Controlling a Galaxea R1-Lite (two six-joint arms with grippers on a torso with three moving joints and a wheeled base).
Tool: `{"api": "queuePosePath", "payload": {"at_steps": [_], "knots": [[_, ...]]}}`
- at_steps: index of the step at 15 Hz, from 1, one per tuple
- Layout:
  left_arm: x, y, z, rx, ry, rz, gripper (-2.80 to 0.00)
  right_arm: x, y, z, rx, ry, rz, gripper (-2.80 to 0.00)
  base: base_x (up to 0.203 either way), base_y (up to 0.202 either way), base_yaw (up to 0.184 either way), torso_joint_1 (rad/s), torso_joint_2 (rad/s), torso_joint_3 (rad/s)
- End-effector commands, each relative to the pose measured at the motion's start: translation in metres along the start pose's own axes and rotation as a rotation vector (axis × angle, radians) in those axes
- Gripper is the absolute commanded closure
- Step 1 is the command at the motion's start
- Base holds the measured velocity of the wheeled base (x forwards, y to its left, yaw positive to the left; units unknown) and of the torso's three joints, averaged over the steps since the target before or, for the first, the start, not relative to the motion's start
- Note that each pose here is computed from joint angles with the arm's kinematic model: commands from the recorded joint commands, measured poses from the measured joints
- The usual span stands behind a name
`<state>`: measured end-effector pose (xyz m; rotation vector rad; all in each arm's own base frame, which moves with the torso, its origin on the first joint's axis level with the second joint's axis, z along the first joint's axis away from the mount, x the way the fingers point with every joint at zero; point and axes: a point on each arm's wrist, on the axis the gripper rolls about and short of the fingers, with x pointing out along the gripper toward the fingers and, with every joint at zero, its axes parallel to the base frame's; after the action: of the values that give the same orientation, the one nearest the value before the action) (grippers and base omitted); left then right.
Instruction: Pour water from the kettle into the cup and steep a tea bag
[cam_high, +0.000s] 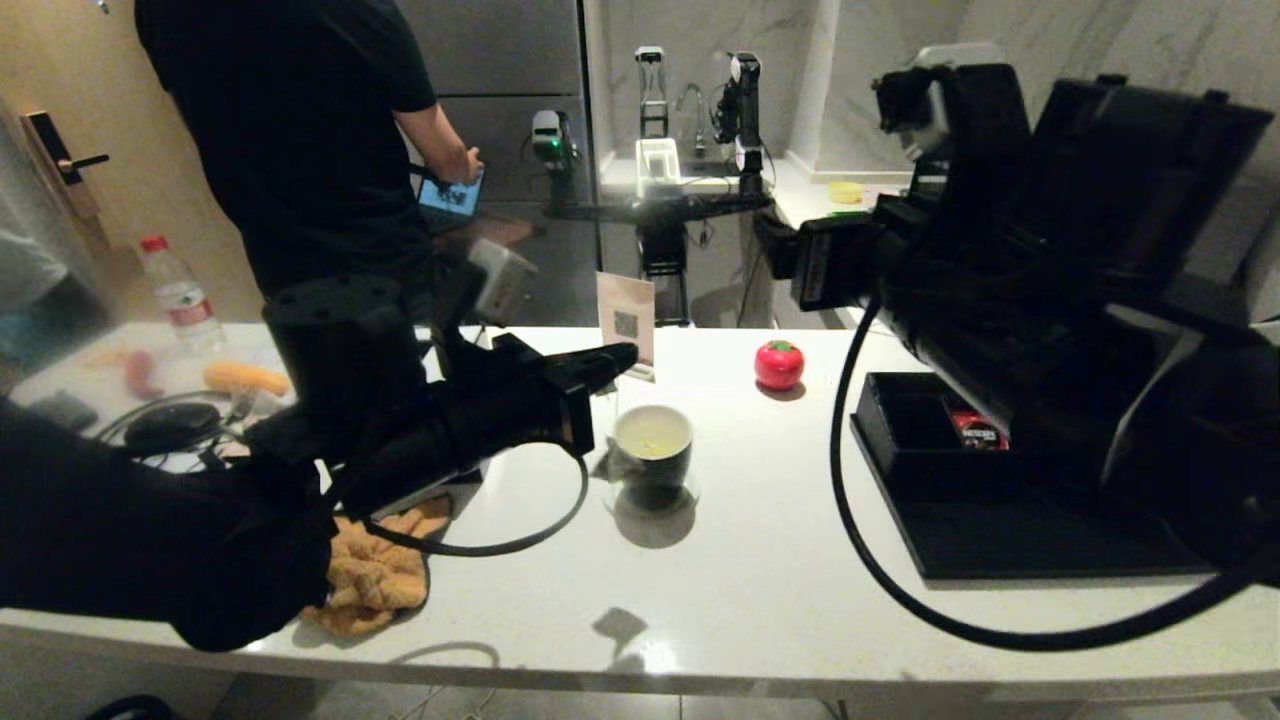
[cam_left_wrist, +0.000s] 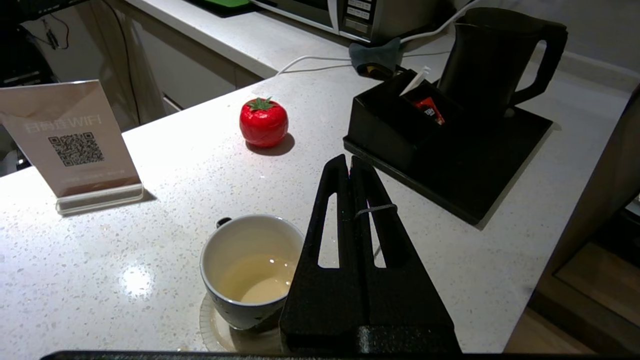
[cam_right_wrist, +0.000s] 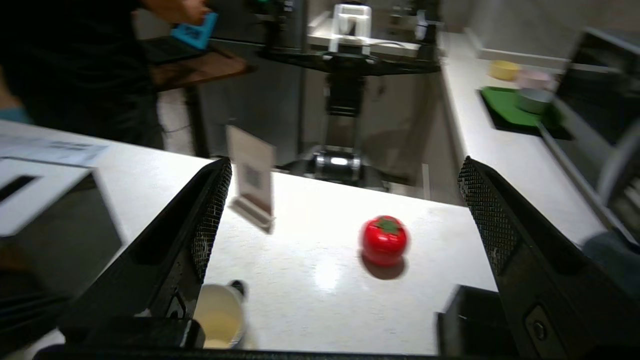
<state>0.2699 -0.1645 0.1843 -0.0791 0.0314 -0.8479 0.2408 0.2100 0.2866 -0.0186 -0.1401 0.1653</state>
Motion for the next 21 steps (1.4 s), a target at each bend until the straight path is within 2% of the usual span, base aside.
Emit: {"api": "queuePosePath", "payload": {"at_steps": [1,6,7,10,12,17,21], "knots": [[0.000,0.000,-0.001,0.000,-0.002,-0.003,0.00,0.001,-0.015,-0.008,-0.014,0.011,-0.054,-2.80,0.000,0.000,0.000,0.000,0.00,0.000],[0.001,-0.001,-0.001,0.001,0.000,-0.006,0.00,-0.001,-0.038,-0.016,-0.027,0.021,-0.115,-2.80,0.000,0.000,0.000,0.000,0.00,0.000],[0.001,-0.001,-0.001,0.001,0.000,-0.006,0.00,-0.003,-0.040,-0.019,-0.030,0.025,-0.120,0.00,0.000,0.000,0.000,0.000,0.00,0.000],[0.001,-0.001,-0.002,0.001,0.001,-0.005,0.00,-0.010,-0.048,-0.026,-0.022,0.011,-0.137,0.00,0.000,0.000,0.000,0.000,0.00,0.000],[0.001,-0.001,-0.002,0.001,0.001,-0.005,0.00,-0.015,-0.062,-0.030,-0.026,0.010,-0.174,0.00,0.000,0.000,0.000,0.000,0.00,0.000],[0.001,-0.001,0.000,0.003,-0.004,0.013,0.00,-0.036,-0.108,-0.039,-0.048,0.022,-0.309,0.00,0.000,0.000,0.000,0.000,0.00,0.000],[0.002,-0.001,0.001,0.005,-0.011,0.018,0.00,-0.072,-0.137,-0.046,-0.067,0.043,-0.397,0.00,0.000,0.000,0.000,0.000,0.00,0.000]]}}
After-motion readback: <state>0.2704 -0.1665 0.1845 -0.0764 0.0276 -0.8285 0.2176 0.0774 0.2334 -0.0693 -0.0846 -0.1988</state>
